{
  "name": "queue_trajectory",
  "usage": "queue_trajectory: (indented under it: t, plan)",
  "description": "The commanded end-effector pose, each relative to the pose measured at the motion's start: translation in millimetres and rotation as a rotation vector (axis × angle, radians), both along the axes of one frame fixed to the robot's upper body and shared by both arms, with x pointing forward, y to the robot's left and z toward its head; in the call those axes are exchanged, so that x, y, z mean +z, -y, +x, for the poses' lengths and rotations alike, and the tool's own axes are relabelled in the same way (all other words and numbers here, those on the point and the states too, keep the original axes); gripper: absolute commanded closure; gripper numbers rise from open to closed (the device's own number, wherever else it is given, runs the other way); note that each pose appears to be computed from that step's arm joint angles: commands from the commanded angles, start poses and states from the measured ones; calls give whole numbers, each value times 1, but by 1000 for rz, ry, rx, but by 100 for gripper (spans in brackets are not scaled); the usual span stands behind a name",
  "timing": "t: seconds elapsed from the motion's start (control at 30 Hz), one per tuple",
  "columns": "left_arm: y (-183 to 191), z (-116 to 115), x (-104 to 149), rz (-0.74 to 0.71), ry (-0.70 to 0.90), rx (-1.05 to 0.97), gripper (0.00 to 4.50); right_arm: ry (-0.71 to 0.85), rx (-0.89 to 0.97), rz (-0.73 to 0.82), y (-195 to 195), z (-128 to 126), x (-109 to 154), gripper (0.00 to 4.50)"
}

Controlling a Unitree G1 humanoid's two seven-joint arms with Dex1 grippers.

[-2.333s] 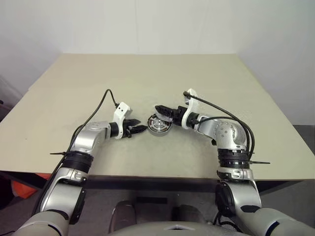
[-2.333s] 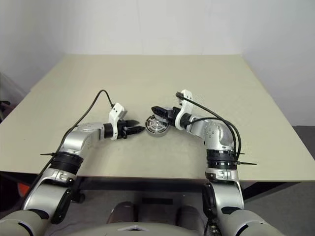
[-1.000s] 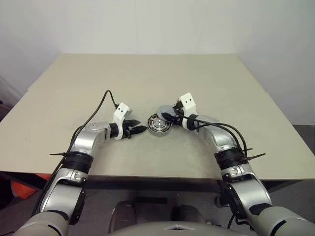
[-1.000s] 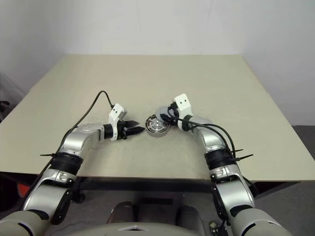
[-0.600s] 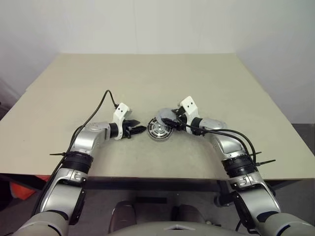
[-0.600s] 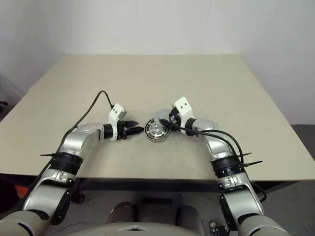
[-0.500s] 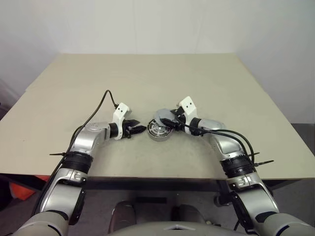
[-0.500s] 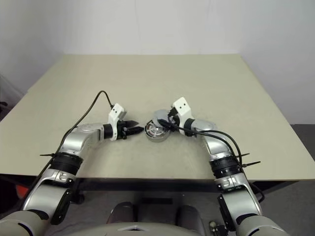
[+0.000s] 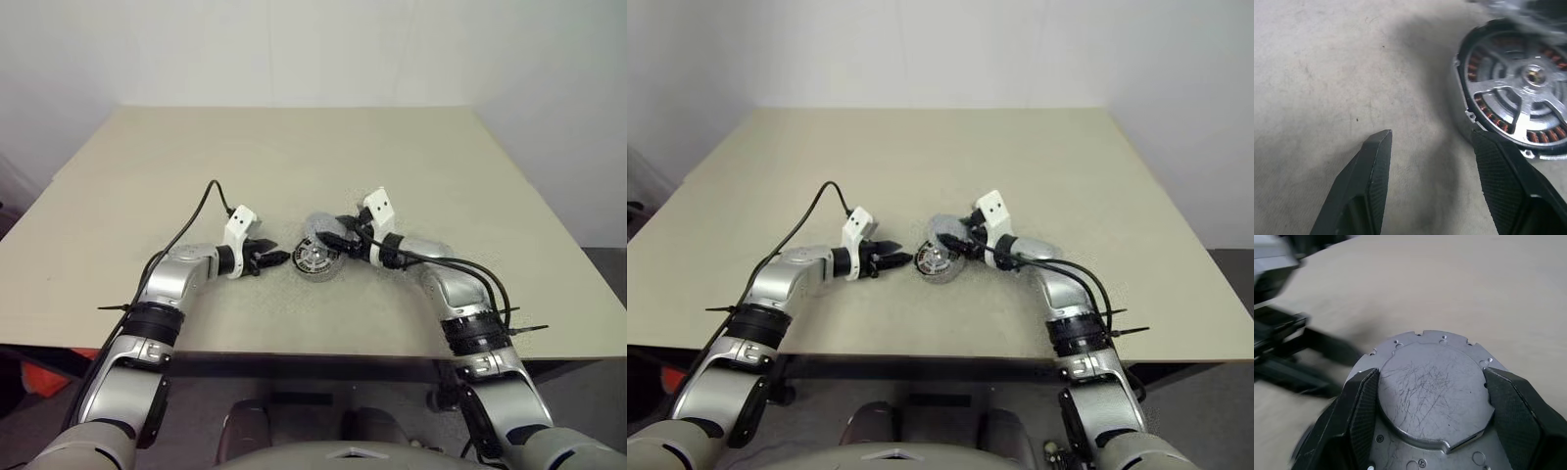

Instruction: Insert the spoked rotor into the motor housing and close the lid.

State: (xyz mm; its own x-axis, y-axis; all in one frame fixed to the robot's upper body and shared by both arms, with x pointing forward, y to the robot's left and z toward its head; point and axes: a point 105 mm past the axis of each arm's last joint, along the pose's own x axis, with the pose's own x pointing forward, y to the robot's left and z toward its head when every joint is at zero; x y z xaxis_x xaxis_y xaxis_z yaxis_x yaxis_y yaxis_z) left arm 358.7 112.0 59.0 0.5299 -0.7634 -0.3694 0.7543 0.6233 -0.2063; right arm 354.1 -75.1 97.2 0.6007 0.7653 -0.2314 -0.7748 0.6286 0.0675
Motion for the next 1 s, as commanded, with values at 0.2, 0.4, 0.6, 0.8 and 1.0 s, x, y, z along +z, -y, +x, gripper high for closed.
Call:
queue_trajectory:
  t: [0.2, 0.4, 0.6, 0.8, 1.0]
  plan:
    - [1, 2, 11, -10, 39, -9, 177, 51, 134, -24, -7, -20, 5, 156]
    - [-1, 3, 12, -5, 40, -10, 177, 55, 164, -46, -7, -24, 1, 156]
    - [-2, 3, 12, -1, 40, -11, 177, 88, 225, -47, -11, -31, 4, 156]
    - [-2, 3, 12, 1, 40, -12, 177, 124, 245, -87, -12, -32, 4, 156]
    - [-1, 3, 12, 1, 39, -13, 177, 137, 269, -129, -13, -35, -2, 156]
